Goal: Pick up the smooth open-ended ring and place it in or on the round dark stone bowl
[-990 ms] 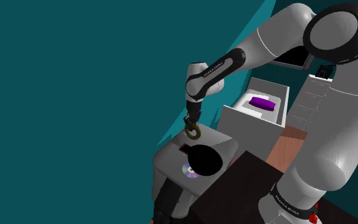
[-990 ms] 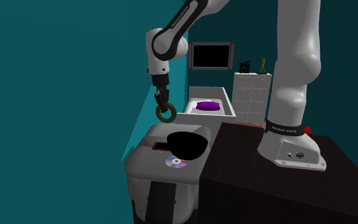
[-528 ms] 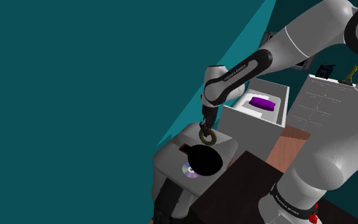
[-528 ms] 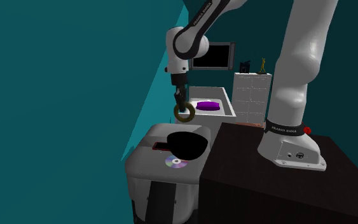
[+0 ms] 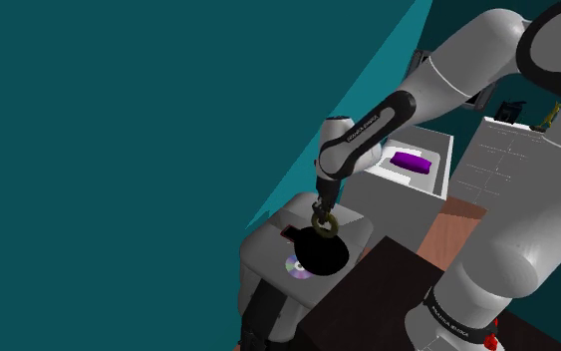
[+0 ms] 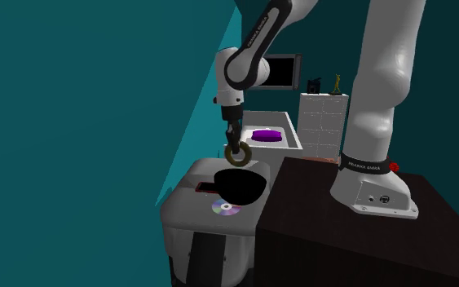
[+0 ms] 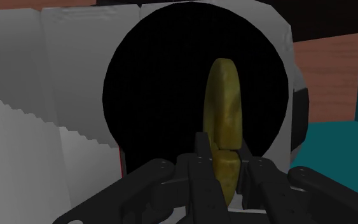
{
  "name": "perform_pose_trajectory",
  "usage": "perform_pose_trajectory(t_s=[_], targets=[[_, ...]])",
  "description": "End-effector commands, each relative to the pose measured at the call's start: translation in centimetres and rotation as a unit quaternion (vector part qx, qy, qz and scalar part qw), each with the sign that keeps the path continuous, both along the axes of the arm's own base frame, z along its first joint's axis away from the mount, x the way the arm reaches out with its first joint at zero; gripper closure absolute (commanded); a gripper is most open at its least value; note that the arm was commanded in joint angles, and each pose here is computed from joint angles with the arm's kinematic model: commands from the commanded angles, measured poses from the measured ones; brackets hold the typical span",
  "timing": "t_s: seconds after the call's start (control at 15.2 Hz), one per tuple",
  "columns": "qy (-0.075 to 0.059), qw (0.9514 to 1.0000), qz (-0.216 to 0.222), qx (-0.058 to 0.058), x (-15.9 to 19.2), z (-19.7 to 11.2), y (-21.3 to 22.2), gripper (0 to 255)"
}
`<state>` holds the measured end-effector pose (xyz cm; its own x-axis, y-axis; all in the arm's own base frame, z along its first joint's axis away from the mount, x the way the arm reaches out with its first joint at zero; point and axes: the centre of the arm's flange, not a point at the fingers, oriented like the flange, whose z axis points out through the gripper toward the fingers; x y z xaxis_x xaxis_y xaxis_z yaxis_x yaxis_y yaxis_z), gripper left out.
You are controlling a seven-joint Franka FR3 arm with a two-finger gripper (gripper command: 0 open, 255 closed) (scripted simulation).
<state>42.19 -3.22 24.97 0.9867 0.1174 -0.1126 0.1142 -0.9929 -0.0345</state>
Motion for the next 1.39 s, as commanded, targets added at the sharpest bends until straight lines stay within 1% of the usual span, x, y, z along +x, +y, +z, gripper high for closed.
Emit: perform_pose_trajectory(t_s=[0.0,0.53,0.99,1.06,1.32], targets=[[0.0,1.0,0.0,0.0,-0.1,-1.1,-0.1,255],[0.0,1.0,0.0,0.0,-0.1,-5.2,-0.1,255],[0.0,1.0,0.0,0.0,-0.1,-5.2,-0.1,255],[0.0,1.0,0.0,0.0,-0.1,-5.2,-0.1,0],[0.0,1.0,0.0,0.0,-0.1,-5.2,-0.1,0]])
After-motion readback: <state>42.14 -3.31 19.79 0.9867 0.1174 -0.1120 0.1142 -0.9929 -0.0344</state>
